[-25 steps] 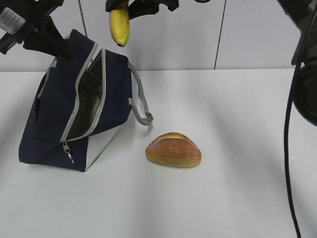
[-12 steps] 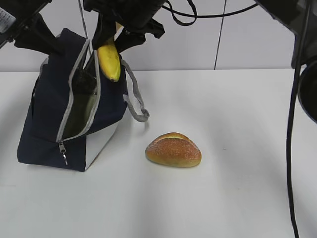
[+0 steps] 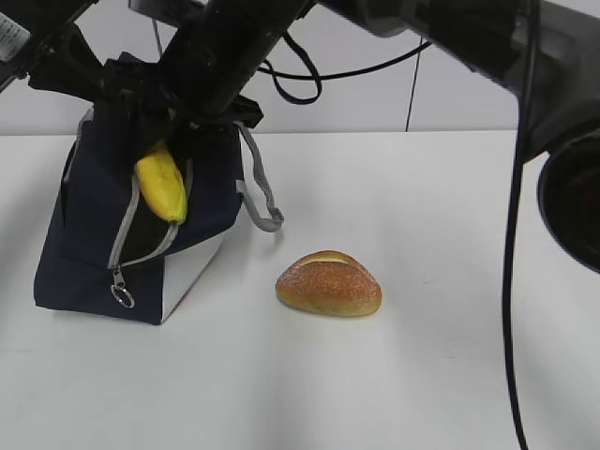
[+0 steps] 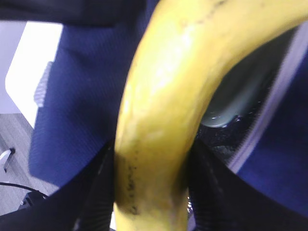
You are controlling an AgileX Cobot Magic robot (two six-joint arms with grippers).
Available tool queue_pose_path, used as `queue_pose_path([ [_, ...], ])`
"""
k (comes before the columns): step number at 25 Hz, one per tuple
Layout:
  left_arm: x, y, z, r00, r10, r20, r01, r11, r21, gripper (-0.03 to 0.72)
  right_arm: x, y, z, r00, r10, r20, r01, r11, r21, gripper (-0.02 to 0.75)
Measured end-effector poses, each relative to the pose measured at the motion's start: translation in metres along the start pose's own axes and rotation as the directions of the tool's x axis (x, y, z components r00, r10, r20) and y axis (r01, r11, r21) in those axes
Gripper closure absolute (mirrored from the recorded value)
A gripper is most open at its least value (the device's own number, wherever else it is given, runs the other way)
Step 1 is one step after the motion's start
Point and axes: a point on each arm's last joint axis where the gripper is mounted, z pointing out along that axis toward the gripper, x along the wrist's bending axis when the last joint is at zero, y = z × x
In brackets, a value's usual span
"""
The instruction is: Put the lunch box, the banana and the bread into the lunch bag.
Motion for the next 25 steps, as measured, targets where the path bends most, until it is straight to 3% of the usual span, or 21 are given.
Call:
queue_pose_path([
  [6,0.0,0.0,0.0,1.0,-0.001,0.002,0.001,1.0,0.0,0.687,-0.012,-0.005,0.025,1.0,-0.011,-0.005,0.011,0.999,0.044,0.391],
  [11,0.0,0.0,0.0,1.0,-0.001,0.002,0.001,1.0,0.0,0.687,-0.011,-0.005,0.025,0.999,-0.03,-0.013,0.03,0.999,0.041,0.198],
  [13,0.0,0.0,0.0,1.0,-0.001,0.002,0.001,1.0,0.0,0.687,-0.011,-0.004,0.025,0.999,-0.031,-0.015,0.031,0.999,0.04,0.162],
  [19,0.0,0.0,0.0,1.0,-0.001,0.002,0.001,1.0,0.0,0.687,-0.01,-0.004,0.021,0.999,-0.044,0.001,0.044,0.998,0.034,0.154],
  [25,0.0,0.0,0.0,1.0,-0.001,0.002,0.001,1.0,0.0,0.687,0.005,0.003,-0.033,0.986,-0.119,0.116,0.125,0.991,-0.047,0.154],
])
